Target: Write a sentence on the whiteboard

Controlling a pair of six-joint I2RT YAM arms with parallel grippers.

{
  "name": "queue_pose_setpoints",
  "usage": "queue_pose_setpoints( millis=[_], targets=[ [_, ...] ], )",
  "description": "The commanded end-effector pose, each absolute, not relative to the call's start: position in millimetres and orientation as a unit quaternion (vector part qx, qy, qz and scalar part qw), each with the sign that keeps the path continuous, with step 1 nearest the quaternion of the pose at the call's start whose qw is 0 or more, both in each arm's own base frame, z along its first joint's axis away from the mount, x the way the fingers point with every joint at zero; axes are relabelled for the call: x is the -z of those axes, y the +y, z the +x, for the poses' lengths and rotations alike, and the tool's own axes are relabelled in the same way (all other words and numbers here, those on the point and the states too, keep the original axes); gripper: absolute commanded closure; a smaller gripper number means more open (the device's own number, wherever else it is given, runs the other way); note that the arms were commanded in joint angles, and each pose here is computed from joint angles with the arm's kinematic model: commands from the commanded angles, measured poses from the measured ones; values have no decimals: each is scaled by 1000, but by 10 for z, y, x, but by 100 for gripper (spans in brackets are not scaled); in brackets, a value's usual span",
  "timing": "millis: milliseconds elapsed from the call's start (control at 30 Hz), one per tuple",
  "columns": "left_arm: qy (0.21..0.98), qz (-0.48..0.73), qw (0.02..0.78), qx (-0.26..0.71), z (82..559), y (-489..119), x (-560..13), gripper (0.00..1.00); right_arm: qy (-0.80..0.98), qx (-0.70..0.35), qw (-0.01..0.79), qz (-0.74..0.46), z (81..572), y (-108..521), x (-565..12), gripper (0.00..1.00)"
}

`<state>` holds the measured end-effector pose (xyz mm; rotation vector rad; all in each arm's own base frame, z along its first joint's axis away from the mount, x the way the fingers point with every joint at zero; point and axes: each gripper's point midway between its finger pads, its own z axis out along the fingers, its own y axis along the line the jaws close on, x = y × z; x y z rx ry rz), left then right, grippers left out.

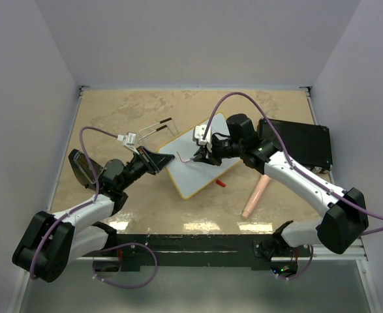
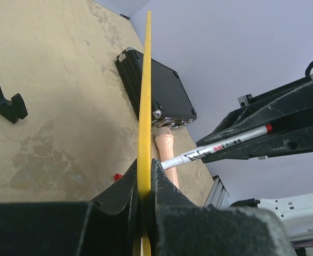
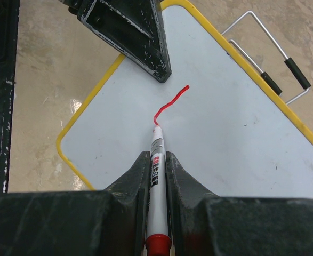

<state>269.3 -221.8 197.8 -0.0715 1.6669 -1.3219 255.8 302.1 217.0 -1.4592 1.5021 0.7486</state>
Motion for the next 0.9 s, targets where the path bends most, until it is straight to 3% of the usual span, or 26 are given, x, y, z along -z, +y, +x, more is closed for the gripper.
queue_pose_setpoints(
  millis=[0,233,867],
  targets=[
    [604,6,554,573,2693,-2207,-2650,100,597,-305,468,-575,2592,3026,-2382,100],
    [614,4,553,563,2717,-2200,-2554,100,585,-335,479,-562,2562,2943,-2578,100],
    [603,16,550,577,2616,-2211,-2607,100,555,-358,480,-578,2466,2863,-2465,100]
  ],
)
